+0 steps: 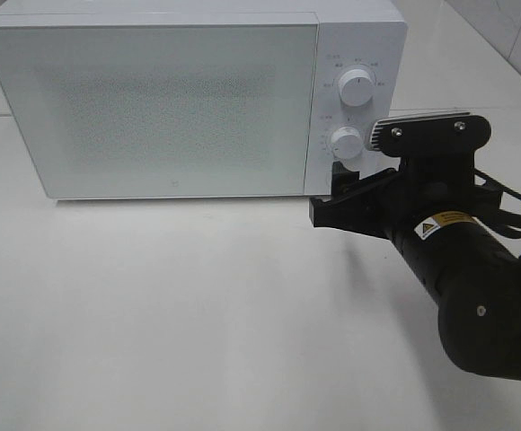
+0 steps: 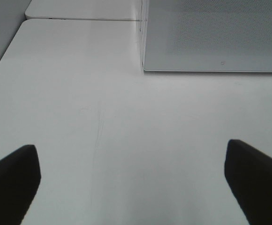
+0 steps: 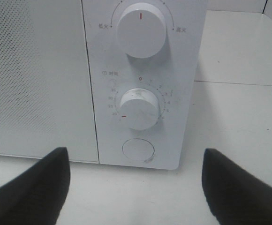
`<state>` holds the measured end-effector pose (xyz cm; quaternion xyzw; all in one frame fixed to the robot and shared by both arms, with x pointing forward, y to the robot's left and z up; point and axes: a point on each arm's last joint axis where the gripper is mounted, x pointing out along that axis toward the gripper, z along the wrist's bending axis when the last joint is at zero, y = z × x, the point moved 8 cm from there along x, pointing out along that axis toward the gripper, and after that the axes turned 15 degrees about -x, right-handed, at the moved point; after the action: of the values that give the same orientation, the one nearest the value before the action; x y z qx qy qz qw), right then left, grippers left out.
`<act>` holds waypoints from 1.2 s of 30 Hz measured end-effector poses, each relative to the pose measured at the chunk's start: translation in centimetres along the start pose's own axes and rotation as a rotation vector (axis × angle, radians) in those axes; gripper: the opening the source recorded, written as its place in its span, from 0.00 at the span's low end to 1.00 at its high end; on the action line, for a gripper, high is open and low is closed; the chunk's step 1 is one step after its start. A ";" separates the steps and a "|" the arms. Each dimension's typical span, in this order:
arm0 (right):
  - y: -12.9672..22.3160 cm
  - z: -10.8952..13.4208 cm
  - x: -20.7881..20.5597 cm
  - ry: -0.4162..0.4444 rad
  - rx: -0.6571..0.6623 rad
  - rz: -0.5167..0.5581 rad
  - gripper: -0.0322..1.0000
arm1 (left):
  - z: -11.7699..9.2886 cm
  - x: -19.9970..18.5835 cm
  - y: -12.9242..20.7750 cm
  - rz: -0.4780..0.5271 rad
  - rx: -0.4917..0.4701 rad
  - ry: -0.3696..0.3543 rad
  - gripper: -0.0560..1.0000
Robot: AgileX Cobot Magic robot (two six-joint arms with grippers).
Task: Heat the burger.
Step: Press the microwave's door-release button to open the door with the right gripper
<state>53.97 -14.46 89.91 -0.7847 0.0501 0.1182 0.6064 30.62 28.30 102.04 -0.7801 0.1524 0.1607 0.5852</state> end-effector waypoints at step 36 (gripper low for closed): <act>1.7 1.3 1.5 0.018 0.237 0.047 0.76 | 0.0 0.0 0.0 0.000 0.000 0.000 0.99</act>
<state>54.88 -13.54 87.67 -0.7072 0.0874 0.1186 0.6915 30.62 28.30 102.04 -0.7801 0.1524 0.1607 0.5852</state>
